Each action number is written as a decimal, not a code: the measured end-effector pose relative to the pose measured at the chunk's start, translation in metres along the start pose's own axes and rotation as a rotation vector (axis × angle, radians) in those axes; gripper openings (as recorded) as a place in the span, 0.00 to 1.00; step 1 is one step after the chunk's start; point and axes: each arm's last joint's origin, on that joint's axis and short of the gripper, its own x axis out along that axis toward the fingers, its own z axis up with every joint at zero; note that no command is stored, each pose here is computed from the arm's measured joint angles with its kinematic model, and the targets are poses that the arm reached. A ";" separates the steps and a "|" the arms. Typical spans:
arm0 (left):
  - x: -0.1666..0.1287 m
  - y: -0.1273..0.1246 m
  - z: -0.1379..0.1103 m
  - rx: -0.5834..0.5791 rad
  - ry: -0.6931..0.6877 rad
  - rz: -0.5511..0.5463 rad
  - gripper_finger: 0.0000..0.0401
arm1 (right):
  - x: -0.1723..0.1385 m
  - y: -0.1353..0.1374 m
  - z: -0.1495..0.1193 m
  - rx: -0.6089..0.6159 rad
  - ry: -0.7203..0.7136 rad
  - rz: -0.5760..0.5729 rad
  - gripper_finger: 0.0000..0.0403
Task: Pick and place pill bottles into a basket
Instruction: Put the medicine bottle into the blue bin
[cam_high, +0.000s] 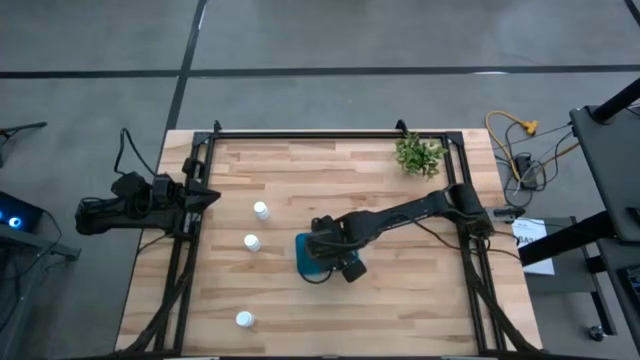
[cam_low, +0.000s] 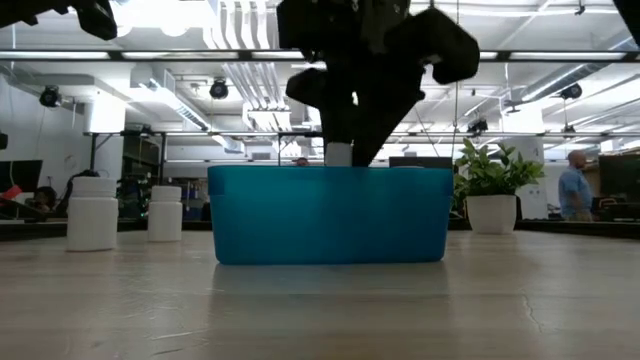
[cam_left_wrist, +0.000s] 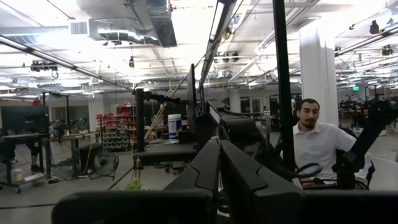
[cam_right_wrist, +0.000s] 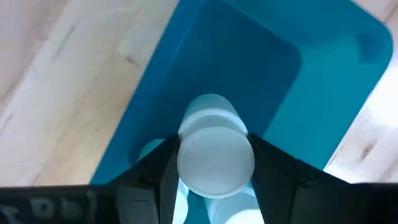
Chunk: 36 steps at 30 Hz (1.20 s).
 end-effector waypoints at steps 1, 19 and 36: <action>0.000 0.000 0.000 0.000 -0.001 0.001 0.00 | 0.003 -0.001 0.000 0.000 0.006 0.002 0.37; 0.000 0.000 0.000 0.001 0.000 0.000 0.00 | 0.012 0.001 0.001 -0.043 -0.008 0.089 0.37; 0.000 0.000 0.000 0.001 0.000 0.001 0.00 | 0.009 0.003 0.000 -0.057 -0.002 0.091 0.51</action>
